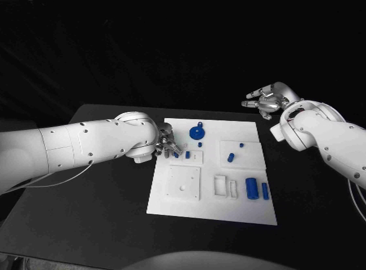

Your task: Assemble the parts on the task board

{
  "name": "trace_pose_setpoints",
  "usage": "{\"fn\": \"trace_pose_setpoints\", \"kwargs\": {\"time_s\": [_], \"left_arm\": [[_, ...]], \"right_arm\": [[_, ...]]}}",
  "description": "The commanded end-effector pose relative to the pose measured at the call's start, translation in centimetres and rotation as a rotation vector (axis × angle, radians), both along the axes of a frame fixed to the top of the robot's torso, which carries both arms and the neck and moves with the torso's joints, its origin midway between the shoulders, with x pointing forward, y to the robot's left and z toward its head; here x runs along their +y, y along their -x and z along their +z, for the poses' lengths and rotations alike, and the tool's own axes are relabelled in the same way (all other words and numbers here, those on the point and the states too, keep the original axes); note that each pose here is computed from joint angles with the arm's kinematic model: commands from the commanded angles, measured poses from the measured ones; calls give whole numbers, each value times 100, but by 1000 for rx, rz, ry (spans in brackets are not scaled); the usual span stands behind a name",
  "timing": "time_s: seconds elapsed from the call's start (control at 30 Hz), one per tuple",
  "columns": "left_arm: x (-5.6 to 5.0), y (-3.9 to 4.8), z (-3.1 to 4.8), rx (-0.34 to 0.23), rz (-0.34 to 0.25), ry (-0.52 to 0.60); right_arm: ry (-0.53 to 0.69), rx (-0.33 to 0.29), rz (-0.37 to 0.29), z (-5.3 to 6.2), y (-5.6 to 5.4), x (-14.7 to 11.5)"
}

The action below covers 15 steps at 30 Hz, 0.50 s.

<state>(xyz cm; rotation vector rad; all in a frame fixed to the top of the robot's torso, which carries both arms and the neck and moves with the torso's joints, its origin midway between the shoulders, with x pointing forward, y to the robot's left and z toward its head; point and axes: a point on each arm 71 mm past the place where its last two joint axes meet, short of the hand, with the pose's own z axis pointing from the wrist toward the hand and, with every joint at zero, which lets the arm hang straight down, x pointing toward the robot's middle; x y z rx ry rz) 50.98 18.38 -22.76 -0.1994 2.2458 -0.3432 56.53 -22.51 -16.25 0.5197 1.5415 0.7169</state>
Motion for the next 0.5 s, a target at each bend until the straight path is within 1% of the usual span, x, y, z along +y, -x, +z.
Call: {"fn": "trace_pose_setpoints", "kwargs": {"time_s": [0.03, 0.5], "left_arm": [[-52, 77, -119, 51, -28, -28], [-80, 81, -118, 44, -41, -50]], "right_arm": [[5, -1, 14, 2, 4, 11], [7, -1, 12, -2, 3, -7]]}}
